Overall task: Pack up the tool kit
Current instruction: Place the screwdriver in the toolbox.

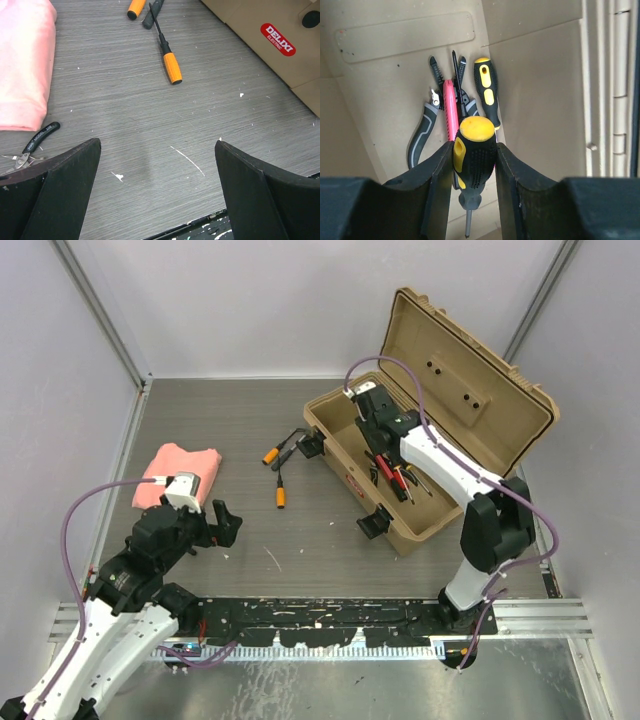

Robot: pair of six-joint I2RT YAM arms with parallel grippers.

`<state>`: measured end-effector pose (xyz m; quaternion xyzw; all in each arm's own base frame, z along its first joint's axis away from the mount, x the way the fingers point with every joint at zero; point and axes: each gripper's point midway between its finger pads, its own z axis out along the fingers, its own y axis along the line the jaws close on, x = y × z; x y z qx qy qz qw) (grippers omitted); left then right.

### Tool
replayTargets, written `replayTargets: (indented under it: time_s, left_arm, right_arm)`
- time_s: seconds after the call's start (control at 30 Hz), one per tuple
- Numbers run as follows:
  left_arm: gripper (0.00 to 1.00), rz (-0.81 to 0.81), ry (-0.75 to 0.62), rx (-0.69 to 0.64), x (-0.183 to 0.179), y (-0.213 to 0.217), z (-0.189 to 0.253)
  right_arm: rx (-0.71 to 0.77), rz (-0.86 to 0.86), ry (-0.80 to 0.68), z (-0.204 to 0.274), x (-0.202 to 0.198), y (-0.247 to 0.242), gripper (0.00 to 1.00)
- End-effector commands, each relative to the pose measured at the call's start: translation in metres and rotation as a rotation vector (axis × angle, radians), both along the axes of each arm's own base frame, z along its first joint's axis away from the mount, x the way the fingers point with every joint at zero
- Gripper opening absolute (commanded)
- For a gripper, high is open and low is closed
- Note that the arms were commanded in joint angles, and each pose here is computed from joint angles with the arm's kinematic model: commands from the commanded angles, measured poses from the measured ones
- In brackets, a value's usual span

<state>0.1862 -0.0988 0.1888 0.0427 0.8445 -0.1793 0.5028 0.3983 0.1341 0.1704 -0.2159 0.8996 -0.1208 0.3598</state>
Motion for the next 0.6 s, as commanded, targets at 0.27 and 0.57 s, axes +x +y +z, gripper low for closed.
replayTargets:
  time_s: [0.27,0.57]
  left_arm:
    - [0.98,-0.024,-0.045,-0.005,0.003,-0.004,0.009]
    - [0.98,-0.046,-0.029,-0.005,0.003,-0.008,0.006]
  right_arm:
    - [-0.057,0.0,0.045,-0.045,0.044,0.009,0.06]
    - [-0.101,-0.009,0.0,-0.059,0.061,0.004,0.12]
